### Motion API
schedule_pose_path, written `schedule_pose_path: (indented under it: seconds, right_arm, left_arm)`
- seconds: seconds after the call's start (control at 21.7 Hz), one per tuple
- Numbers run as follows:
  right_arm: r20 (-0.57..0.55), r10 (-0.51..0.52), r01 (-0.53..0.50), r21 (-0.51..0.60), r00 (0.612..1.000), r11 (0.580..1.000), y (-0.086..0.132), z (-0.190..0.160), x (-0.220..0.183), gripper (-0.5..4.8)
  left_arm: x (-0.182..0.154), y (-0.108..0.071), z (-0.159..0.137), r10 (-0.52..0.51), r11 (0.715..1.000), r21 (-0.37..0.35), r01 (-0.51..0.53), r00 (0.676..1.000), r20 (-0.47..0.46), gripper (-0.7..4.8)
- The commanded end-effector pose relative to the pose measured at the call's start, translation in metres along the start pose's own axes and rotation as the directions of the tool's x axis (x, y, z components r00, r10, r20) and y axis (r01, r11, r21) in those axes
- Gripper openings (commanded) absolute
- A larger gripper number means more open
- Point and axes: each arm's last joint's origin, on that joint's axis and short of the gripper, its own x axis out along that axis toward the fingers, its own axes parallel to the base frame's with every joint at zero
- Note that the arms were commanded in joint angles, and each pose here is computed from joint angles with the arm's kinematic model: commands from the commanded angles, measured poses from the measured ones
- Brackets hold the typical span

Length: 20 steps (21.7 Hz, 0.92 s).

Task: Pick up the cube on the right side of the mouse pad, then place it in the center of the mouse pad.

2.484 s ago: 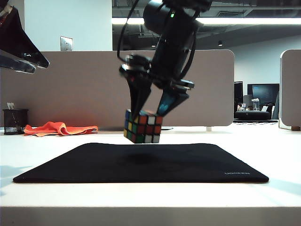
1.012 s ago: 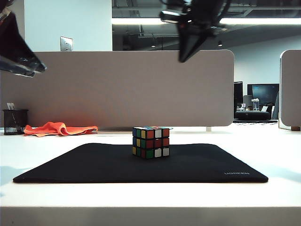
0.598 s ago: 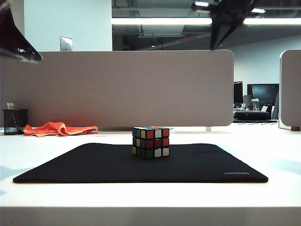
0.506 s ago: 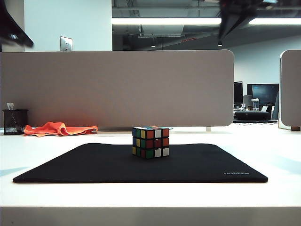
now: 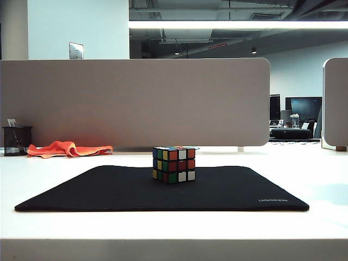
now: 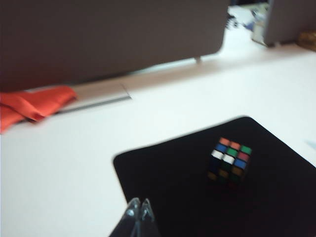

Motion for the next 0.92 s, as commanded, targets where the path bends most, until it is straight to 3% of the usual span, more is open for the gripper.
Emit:
schedule_pose_path:
  seconds: [0.05,0.23,0.28,0.46,0.64,0.74,0.92]
  right_arm:
    - [0.105,0.001,-0.002,0.015,0.994,1.000,-0.003,-0.015,-0.022,-0.04]
    - [0.205,-0.019,0.014,0.026,0.979,1.000,-0.007,-0.039,-0.049,-0.04]
    - [0.221,-0.031,0.025,0.030,0.975,0.999,-0.008,-0.048,-0.057,-0.04]
    - [0.226,-0.067,0.060,0.039,0.972,0.997,-0.012,-0.074,-0.069,-0.04]
    - [0.095,-0.097,0.094,0.036,0.991,0.995,-0.016,-0.125,-0.077,-0.04]
    - [0.049,-0.149,0.142,0.131,0.988,0.981,-0.018,-0.142,-0.081,-0.04]
    - [0.179,-0.170,0.153,0.105,0.969,0.983,-0.020,-0.152,-0.090,-0.04]
  left_arm:
    - [-0.013,-0.003,0.000,0.026,1.000,-0.018,-0.025,0.998,0.059,-0.06]
    - [-0.019,-0.004,-0.020,0.090,0.994,-0.072,-0.082,0.990,0.107,-0.06]
    - [-0.018,-0.004,-0.031,0.113,0.988,-0.116,-0.101,0.988,0.108,-0.06]
    - [-0.013,-0.004,-0.053,0.114,0.982,-0.157,-0.101,0.990,0.078,-0.06]
    - [-0.004,-0.002,-0.077,0.175,0.969,-0.181,-0.166,0.984,0.033,-0.06]
    - [-0.001,-0.001,-0.083,0.199,0.963,-0.189,-0.190,0.979,0.031,-0.06]
    - [0.001,0.000,-0.091,0.216,0.960,-0.190,-0.206,0.976,0.034,-0.06]
